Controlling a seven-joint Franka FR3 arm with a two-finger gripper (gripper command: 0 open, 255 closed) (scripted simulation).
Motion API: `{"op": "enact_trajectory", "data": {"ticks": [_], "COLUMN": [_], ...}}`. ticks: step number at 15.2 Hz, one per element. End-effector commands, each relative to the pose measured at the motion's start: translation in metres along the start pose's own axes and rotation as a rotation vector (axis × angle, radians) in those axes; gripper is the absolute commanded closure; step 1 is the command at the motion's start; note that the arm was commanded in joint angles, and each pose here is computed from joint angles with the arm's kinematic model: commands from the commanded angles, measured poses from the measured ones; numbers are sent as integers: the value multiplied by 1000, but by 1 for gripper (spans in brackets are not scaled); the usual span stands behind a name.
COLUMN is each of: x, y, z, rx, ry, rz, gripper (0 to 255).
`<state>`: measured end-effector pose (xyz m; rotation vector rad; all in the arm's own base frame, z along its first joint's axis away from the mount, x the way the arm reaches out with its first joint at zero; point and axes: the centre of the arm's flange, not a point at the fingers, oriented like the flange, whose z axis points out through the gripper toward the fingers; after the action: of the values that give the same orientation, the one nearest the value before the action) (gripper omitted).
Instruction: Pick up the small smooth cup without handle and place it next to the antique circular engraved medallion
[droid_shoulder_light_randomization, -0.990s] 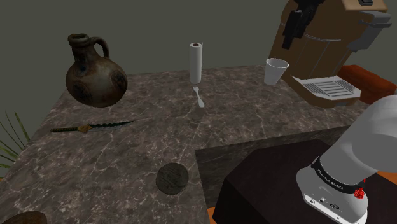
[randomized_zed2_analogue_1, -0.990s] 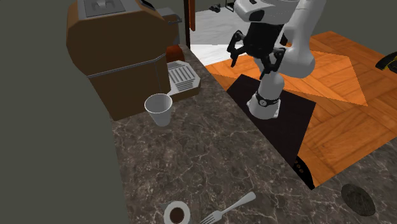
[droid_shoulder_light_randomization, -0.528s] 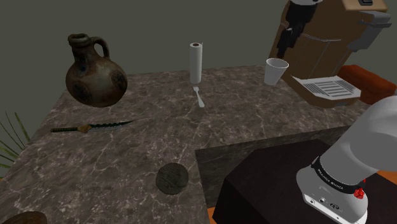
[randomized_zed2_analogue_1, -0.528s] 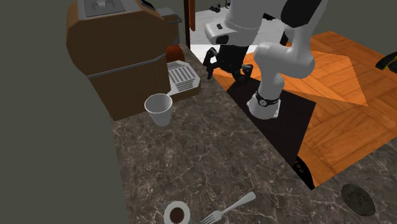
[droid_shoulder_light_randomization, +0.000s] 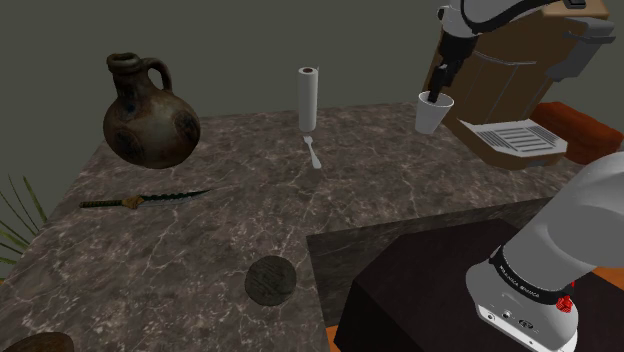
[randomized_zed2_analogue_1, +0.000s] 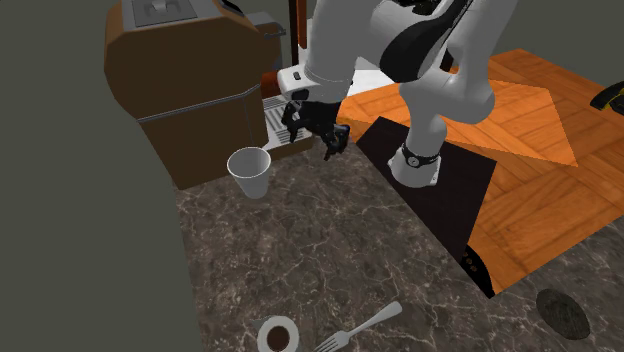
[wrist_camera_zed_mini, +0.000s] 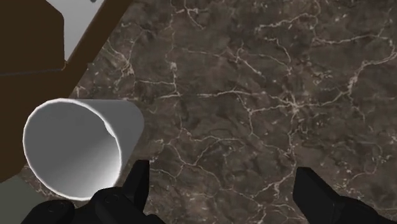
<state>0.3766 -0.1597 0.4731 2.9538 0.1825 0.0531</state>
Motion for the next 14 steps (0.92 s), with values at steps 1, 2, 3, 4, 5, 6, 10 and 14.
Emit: {"op": "enact_trajectory", "data": {"ticks": [1, 2, 3, 4, 5, 6, 10, 14], "x": [6, 10, 13, 17, 20, 24, 36, 37], "y": [17, 25, 33, 41, 49, 57, 84, 84], "z": [19, 29, 38, 47, 57, 66, 97, 118], "rx": [-9, -12, -16, -19, -23, -26, -38, -38], "ry": [5, 6, 8, 10, 11, 13, 18, 18], "rz": [-6, -8, -10, -13, -15, -17, -25, -25], "gripper": [0, 0, 0, 0, 0, 0, 0, 0]}}
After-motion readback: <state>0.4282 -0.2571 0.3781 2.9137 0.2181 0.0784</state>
